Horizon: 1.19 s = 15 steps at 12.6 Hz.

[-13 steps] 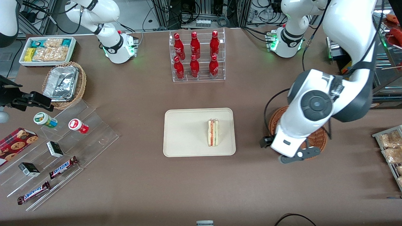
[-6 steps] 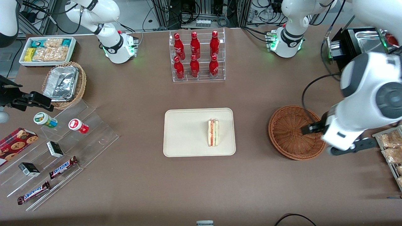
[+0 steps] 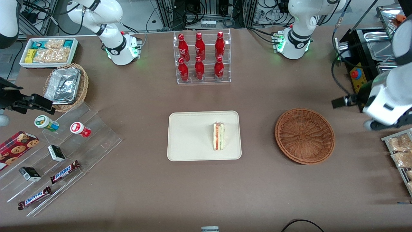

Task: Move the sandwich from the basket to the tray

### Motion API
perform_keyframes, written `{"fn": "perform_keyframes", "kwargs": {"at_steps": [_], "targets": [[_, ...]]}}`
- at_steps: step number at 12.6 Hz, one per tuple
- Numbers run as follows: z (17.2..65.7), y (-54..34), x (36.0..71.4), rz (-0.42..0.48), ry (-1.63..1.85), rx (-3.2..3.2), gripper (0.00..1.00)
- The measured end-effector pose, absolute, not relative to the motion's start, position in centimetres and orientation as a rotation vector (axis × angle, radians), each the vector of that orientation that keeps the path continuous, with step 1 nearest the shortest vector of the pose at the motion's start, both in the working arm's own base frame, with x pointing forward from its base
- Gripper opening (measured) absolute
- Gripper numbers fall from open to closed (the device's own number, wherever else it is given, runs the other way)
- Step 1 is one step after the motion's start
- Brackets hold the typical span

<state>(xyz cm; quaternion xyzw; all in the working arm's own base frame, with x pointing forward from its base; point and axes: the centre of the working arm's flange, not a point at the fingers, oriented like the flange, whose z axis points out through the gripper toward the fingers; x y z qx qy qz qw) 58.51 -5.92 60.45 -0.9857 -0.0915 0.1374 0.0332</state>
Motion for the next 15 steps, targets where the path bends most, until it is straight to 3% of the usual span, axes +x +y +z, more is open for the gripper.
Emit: {"fn": "perform_keyframes", "kwargs": {"at_steps": [5, 9, 15], "targets": [[62.6, -2.8, 55.0, 0.468, -0.224, -3.028, 1.0], [61.7, 1.0, 54.8, 0.502, -0.207, -3.045, 1.0], [61.0, -2.2, 55.5, 0.458, -0.122, -3.049, 1.0]]}}
